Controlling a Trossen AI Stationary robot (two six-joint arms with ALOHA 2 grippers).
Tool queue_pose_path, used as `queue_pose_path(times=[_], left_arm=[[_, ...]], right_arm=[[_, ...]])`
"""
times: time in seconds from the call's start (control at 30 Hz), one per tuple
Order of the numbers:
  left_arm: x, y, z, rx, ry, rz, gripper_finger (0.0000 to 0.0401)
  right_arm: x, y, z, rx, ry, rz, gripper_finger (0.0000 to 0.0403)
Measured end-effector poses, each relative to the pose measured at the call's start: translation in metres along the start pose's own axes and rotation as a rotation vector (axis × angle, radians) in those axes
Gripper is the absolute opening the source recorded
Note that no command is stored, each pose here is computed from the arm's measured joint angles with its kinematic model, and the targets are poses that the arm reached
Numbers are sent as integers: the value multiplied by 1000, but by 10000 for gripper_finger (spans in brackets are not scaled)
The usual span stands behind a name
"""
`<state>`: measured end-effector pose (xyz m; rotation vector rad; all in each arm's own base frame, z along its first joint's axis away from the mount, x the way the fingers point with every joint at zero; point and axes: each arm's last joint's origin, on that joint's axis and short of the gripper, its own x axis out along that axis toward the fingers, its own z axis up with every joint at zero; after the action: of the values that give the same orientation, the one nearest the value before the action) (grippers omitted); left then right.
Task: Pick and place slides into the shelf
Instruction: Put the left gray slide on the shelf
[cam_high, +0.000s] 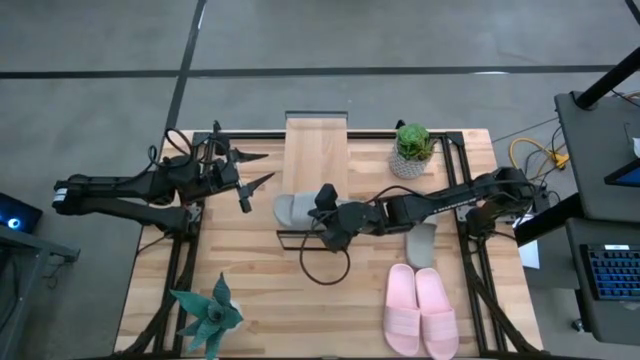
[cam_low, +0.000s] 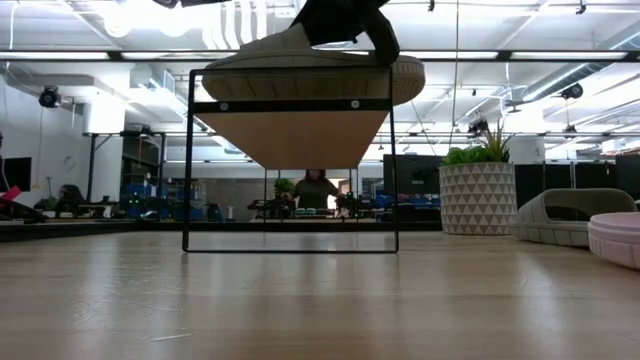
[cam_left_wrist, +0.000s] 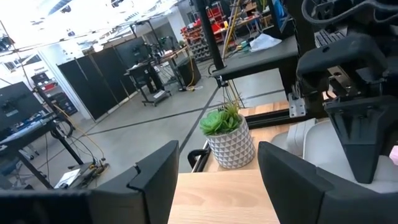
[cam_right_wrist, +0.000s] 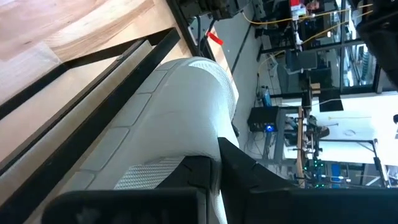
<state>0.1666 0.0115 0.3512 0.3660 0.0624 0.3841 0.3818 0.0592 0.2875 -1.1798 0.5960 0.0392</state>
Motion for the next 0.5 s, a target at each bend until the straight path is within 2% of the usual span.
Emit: queue_pose_path(times=[0.5], left_arm=[[2,-1,0,2,4,-1,204]], right_arm=[[3,-2,-4,19,-26,19,9]])
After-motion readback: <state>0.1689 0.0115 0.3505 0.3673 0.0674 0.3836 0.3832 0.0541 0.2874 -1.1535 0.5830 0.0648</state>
